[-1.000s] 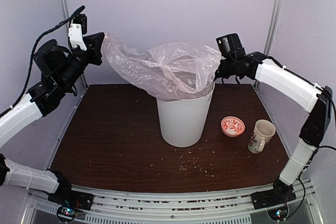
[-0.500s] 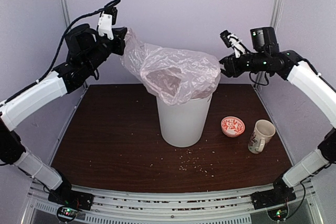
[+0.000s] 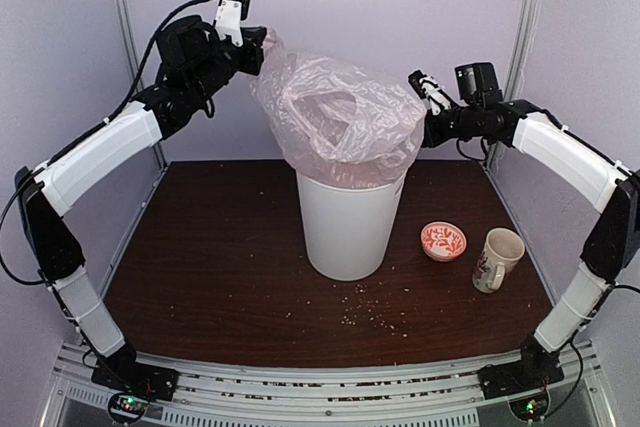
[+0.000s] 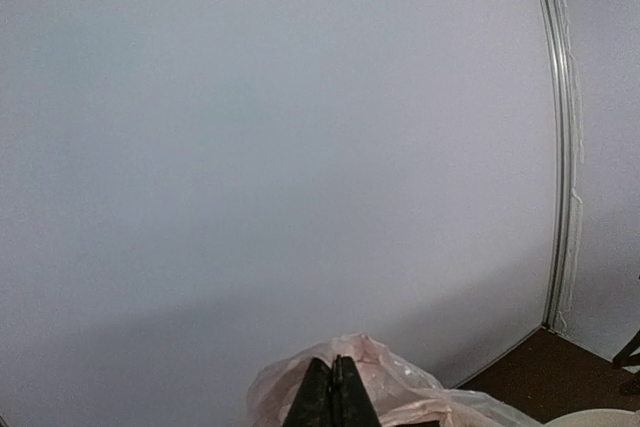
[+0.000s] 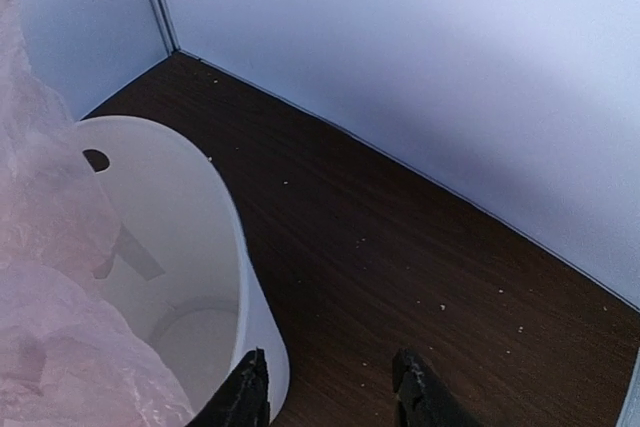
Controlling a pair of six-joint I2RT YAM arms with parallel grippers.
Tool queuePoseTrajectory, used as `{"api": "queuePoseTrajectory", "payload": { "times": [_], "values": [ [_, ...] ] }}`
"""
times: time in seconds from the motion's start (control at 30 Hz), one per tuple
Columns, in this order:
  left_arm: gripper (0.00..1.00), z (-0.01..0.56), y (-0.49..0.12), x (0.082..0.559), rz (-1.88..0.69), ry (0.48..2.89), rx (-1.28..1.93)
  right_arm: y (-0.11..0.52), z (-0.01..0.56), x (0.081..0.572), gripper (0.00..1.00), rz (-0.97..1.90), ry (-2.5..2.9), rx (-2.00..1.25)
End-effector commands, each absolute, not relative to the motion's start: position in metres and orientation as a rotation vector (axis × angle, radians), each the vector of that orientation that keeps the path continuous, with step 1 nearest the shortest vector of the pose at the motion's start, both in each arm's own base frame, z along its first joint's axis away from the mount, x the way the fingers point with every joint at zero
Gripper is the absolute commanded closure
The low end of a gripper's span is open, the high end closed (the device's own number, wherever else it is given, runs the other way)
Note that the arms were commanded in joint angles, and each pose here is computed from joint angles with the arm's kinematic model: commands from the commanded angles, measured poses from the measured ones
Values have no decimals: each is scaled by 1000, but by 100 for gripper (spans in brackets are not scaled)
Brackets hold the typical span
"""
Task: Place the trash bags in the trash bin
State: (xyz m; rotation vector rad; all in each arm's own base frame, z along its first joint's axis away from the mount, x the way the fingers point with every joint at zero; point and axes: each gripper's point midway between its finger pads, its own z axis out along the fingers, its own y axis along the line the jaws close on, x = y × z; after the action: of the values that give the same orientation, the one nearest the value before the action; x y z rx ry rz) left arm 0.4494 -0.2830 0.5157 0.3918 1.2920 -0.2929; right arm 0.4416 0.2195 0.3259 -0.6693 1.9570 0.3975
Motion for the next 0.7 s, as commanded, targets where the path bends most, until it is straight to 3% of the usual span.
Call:
{"api": "queuePoseTrajectory", "payload": {
  "times": [0.0,0.33,0.5,0.67],
  "values": [
    [100,516,-293,458,-351,1291,402,257,363,413,57,525,1826,-794],
    [100,488,-293,415,-497,1311,482,194,367,375,56,433,1896,-720],
    [100,474,-295,414,-499,1357,517,206,337,352,64,518,1901,-868],
    [100,471,-299,414,-511,1362,535,232,331,351,66,616,1903,-947]
  ]
}}
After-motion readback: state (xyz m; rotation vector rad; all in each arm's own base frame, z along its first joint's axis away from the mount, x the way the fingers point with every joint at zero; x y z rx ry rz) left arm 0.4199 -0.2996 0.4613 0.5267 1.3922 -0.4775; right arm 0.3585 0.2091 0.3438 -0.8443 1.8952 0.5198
